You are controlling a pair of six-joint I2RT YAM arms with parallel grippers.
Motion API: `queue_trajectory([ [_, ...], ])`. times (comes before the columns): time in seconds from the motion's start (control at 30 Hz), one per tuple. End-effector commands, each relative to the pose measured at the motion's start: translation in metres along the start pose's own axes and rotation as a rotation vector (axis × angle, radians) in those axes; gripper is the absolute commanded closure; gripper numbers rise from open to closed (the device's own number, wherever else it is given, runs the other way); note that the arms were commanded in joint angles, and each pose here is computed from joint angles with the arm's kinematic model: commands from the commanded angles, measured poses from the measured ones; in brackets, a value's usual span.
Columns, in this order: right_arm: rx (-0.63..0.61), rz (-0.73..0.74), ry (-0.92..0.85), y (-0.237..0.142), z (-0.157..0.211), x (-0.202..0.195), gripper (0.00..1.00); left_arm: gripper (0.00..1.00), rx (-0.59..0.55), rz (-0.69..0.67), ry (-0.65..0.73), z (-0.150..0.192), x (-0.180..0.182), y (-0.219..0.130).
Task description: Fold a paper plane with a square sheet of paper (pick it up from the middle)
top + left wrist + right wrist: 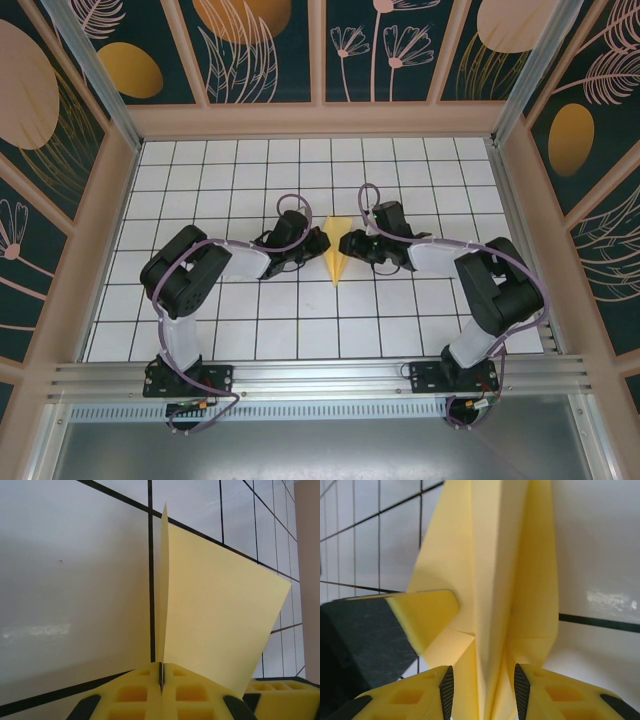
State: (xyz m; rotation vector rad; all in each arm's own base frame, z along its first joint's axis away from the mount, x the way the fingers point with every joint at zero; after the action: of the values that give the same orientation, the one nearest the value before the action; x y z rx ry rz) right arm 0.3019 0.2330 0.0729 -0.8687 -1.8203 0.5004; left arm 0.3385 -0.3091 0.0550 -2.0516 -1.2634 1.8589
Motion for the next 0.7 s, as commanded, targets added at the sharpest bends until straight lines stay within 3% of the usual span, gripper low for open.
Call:
queue_trajectory([
  [0.0, 0.044, -0.006, 0.014, 0.004, 0.006, 0.005, 0.58, 1.0, 0.0, 0.019, -0.012, -0.002, 0.002, 0.002],
  [0.37, 0.079, -0.089, 0.005, 0.006, 0.015, 0.019, 0.51, 1.0, 0.009, 0.024, -0.01, -0.002, -0.001, 0.005],
  [0.67, 0.092, -0.048, 0.017, 0.011, 0.019, 0.011, 0.48, 1.0, 0.021, 0.026, -0.011, 0.0, 0.0, 0.007],
])
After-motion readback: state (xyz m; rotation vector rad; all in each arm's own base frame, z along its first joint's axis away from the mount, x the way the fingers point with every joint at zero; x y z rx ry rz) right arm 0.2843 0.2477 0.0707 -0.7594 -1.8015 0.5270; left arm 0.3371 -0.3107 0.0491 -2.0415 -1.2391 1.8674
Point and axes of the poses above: each hand's point on the last joint's axis, 136 mm out from that joint toward the fingers, its own y axis out along the fingers, its own x axis along the line the jaws close on, z = x × y, the point moved 3 cm from there along -y, back along the fingers, and after that the axes turned 7 degrees about -y, right-handed, at the moved point
